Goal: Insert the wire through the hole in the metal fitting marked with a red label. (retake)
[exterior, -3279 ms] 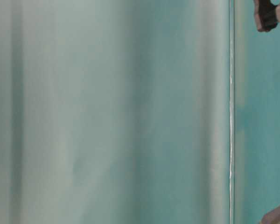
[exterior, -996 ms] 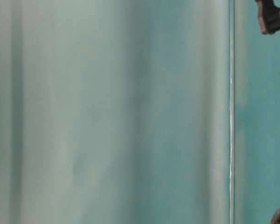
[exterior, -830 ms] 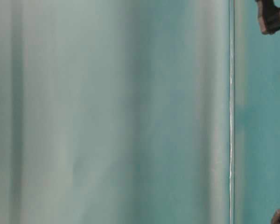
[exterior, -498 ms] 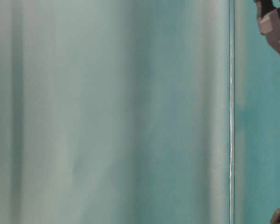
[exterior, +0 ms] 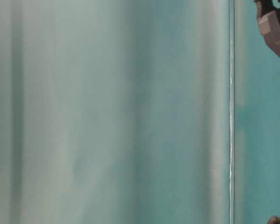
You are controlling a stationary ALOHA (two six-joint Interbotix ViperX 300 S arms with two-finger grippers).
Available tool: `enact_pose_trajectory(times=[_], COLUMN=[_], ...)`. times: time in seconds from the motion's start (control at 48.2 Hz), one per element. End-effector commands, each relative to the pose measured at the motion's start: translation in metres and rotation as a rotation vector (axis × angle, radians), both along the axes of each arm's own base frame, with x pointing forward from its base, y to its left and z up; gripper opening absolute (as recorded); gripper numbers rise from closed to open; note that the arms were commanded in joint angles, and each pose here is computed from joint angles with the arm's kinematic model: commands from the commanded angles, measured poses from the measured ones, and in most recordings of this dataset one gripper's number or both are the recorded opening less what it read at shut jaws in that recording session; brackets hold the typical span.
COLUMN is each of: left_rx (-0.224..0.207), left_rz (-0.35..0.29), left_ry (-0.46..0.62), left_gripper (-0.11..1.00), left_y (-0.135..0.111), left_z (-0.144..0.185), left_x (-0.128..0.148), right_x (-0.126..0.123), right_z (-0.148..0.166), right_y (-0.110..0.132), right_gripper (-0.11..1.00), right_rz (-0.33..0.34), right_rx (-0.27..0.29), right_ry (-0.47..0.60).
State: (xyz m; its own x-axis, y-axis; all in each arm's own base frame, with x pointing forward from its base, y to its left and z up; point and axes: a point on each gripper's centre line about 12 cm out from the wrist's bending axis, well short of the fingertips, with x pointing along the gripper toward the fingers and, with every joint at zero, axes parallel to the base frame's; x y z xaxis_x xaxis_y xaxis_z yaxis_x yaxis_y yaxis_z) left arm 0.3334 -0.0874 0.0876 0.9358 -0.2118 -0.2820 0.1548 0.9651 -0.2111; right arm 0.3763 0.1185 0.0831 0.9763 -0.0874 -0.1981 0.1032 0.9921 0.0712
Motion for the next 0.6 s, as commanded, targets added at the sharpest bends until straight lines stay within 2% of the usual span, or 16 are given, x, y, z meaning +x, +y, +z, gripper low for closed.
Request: enact_pose_trajectory(times=[0.0,0.581], left_rx=[-0.01,0.005], left_rz=[-0.009,-0.039], left_ry=[-0.042,0.027], left_gripper=[-0.1,-0.1], left_y=[-0.002,0.003], left_z=[0.016,0.026], left_x=[-0.004,-0.051], right_x=[0.003,0.002], right_z=[0.018,0.016], right_y=[0.003,0.003], right_gripper=[0.88,0.88], right_rz=[0.005,0.008], right_rx=[0.019,0.02], right_ry=[-0.046,-0.033])
